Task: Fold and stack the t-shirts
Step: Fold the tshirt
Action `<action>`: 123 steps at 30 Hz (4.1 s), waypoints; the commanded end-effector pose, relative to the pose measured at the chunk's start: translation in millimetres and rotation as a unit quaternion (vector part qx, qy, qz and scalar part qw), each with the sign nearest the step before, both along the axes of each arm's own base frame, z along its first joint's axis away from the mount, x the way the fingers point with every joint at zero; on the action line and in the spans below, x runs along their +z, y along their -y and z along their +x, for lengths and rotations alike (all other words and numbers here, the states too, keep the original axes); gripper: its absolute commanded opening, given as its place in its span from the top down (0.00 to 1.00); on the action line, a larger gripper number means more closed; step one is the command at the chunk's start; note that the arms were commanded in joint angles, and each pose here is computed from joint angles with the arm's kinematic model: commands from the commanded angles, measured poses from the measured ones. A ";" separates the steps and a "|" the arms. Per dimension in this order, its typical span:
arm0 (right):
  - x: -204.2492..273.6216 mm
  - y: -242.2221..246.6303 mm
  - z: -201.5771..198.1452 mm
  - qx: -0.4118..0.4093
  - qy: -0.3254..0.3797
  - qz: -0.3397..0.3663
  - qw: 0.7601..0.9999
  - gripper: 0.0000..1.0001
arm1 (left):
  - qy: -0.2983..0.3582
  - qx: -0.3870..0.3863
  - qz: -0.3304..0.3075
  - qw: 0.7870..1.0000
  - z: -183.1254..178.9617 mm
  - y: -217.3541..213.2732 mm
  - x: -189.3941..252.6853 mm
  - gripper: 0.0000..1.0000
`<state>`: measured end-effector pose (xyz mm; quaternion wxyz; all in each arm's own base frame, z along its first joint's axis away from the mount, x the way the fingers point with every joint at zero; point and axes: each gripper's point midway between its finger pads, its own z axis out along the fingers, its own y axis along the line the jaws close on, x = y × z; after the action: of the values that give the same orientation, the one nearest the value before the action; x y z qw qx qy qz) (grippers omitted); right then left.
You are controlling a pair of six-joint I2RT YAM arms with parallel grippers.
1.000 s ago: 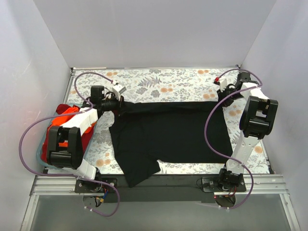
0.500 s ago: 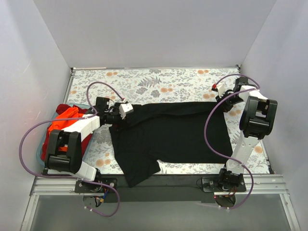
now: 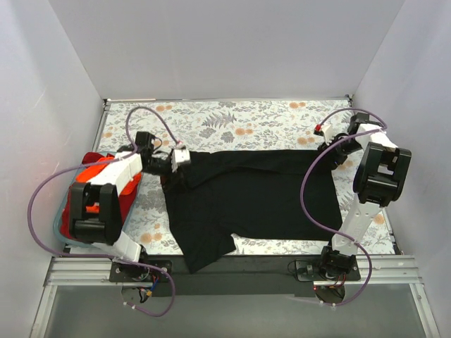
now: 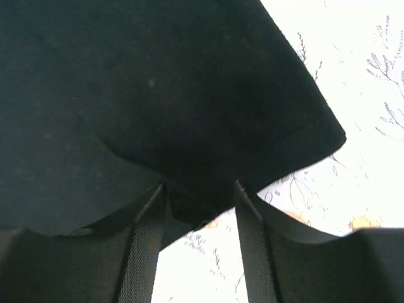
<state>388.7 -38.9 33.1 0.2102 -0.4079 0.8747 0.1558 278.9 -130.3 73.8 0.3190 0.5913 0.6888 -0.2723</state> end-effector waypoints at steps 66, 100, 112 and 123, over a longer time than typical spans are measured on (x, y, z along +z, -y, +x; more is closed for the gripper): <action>49.1 -14.1 42.8 -0.077 -0.033 0.070 0.994 0.55 | -0.126 0.098 0.023 0.987 25.1 69.0 22.0 0.53; -27.4 -4.5 62.0 -0.116 -0.077 -0.097 0.986 0.62 | -0.197 0.460 0.054 0.864 189.6 -65.1 -31.1 1.00; 2.4 -15.7 113.7 -0.164 -0.004 -0.051 0.985 0.51 | -0.175 0.473 0.041 0.863 231.0 -68.8 -24.2 0.93; 92.9 -6.8 79.1 -0.215 0.026 0.016 0.976 0.40 | -0.112 0.413 -0.044 0.903 220.1 -22.6 62.6 0.60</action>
<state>475.6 -19.3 91.3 0.2387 -0.2537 0.9324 0.0958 496.4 -82.2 66.8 0.2750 0.1681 0.9263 -0.1949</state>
